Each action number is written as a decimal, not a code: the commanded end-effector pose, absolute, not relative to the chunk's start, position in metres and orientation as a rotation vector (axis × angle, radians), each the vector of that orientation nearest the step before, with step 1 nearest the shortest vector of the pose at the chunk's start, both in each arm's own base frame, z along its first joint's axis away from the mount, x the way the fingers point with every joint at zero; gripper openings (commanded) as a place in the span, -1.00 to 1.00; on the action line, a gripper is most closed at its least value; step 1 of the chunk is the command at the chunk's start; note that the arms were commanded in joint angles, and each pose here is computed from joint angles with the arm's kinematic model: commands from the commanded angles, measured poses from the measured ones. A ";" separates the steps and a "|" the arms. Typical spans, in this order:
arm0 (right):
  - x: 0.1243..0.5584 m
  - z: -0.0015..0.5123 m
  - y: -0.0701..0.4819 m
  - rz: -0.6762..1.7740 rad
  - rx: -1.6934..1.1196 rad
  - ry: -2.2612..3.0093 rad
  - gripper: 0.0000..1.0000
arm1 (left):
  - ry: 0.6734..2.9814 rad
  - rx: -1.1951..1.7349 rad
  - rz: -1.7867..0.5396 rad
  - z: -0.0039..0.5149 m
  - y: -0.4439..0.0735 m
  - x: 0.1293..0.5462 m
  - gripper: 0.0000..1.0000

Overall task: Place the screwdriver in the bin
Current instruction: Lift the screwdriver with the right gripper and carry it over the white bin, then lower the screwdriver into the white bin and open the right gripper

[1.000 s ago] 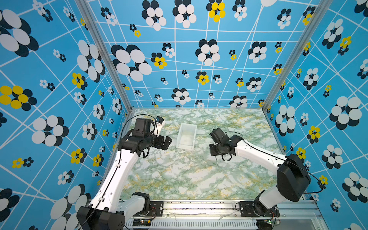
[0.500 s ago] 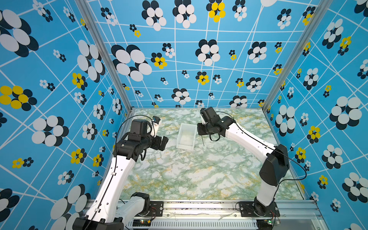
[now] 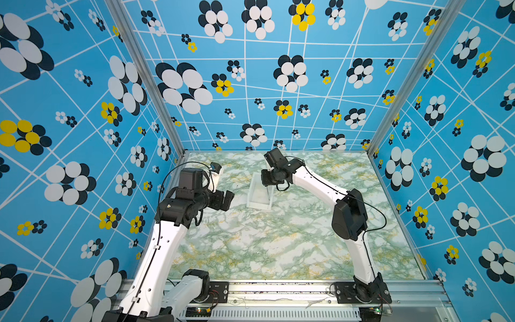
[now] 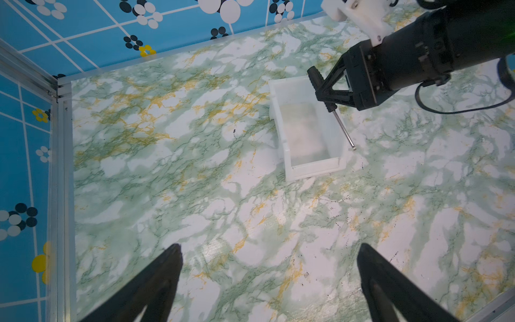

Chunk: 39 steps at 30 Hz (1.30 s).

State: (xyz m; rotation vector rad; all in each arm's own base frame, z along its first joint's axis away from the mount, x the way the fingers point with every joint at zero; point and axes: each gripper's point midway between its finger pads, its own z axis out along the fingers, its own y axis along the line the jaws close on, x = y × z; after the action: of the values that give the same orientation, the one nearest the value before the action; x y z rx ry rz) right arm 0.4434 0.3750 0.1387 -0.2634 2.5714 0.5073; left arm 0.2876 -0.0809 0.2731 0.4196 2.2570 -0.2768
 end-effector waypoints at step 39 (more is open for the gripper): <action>0.452 0.070 0.412 0.504 -0.212 2.649 -0.49 | 2.250 0.407 -0.339 0.270 -0.085 0.285 0.98</action>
State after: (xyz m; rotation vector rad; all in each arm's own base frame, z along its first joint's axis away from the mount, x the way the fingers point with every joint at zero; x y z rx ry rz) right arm 0.4553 0.4073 0.0746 -0.2130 2.6377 0.5133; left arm 0.2863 -0.0862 0.2686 0.4249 2.2583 -0.3209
